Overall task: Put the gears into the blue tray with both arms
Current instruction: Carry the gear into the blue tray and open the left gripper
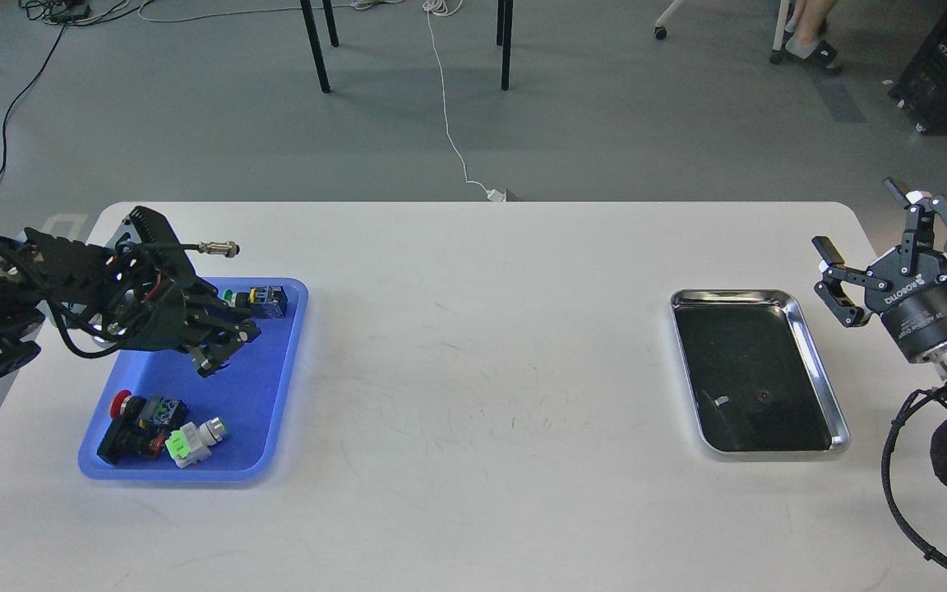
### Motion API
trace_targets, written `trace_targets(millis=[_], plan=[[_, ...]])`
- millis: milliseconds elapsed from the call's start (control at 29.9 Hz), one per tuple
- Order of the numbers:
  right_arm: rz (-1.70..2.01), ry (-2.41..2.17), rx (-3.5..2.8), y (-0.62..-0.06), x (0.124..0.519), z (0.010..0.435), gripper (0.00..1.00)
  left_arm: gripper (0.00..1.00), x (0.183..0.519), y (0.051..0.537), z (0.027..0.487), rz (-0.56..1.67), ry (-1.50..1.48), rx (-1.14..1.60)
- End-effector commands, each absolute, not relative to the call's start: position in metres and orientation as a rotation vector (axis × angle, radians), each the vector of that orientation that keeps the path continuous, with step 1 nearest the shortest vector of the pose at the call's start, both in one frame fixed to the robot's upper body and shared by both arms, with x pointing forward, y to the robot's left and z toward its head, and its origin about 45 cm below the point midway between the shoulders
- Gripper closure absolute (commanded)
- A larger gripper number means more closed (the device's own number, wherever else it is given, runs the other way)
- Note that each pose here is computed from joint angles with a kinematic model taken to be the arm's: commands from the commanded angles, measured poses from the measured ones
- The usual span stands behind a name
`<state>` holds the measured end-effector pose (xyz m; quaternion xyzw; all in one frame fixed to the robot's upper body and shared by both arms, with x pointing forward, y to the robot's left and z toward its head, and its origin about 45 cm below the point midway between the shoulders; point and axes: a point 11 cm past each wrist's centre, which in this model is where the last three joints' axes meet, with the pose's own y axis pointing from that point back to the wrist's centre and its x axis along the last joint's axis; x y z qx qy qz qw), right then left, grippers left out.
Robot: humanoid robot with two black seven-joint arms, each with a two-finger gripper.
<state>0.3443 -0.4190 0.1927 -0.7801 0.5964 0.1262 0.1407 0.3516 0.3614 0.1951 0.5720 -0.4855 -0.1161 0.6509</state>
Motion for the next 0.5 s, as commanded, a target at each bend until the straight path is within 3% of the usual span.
trace_targets(millis=[0, 468], plan=[[0.367, 1.721, -2.254, -0.418, 0.344, 0.192, 0.02, 0.83, 0.344, 0.374, 0.187, -0.266, -1.06, 1.321], [0.369, 1.722, -2.256, -0.418, 0.344, 0.192, 0.02, 0.8, 0.345, 0.391, 0.168, -0.233, -0.991, 1.366]])
